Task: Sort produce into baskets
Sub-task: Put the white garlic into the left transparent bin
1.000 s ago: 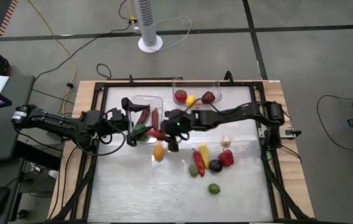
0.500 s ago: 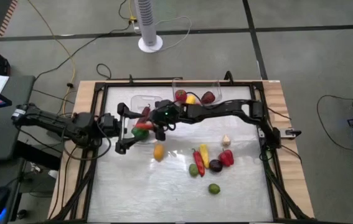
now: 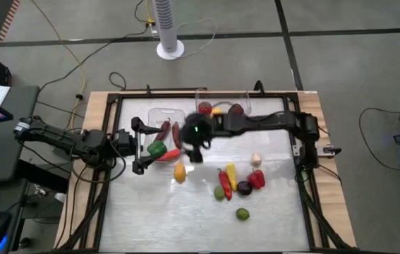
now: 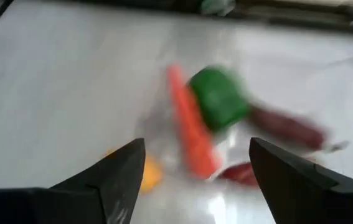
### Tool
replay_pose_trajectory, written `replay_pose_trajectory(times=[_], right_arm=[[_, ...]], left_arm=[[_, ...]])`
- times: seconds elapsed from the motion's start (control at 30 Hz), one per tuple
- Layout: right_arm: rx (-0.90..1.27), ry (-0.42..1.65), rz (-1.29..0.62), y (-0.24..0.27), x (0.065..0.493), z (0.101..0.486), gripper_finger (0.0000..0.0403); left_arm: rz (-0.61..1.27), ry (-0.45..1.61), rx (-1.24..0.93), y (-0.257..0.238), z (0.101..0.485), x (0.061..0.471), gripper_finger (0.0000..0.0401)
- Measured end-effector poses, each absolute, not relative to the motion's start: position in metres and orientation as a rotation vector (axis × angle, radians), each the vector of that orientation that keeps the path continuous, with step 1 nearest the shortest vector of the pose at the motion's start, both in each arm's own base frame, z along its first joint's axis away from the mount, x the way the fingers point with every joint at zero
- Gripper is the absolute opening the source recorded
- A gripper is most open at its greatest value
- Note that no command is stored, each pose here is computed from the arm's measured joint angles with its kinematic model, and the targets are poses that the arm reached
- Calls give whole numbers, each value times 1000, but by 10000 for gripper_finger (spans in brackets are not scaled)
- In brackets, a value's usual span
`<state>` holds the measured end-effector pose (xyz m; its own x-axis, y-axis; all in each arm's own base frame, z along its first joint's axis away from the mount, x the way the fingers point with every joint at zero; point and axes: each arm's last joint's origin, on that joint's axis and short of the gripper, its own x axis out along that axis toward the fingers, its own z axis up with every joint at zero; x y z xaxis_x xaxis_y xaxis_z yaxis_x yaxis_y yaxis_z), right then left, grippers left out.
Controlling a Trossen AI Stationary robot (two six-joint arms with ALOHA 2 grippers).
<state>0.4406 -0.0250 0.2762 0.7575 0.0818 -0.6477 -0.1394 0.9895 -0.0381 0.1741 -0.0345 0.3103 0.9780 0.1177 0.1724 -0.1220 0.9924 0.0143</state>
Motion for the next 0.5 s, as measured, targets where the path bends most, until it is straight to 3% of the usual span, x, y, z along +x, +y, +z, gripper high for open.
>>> replay_pose_trajectory(times=[0.23, 0.5], right_arm=[[-143, 846, 37, 27, 396, 241, 306], [0, 936, -40, 55, 330, 223, 308]], left_arm=[[140, -147, 8, -34, 308, 175, 387], [190, -136, 13, -33, 307, 174, 387]])
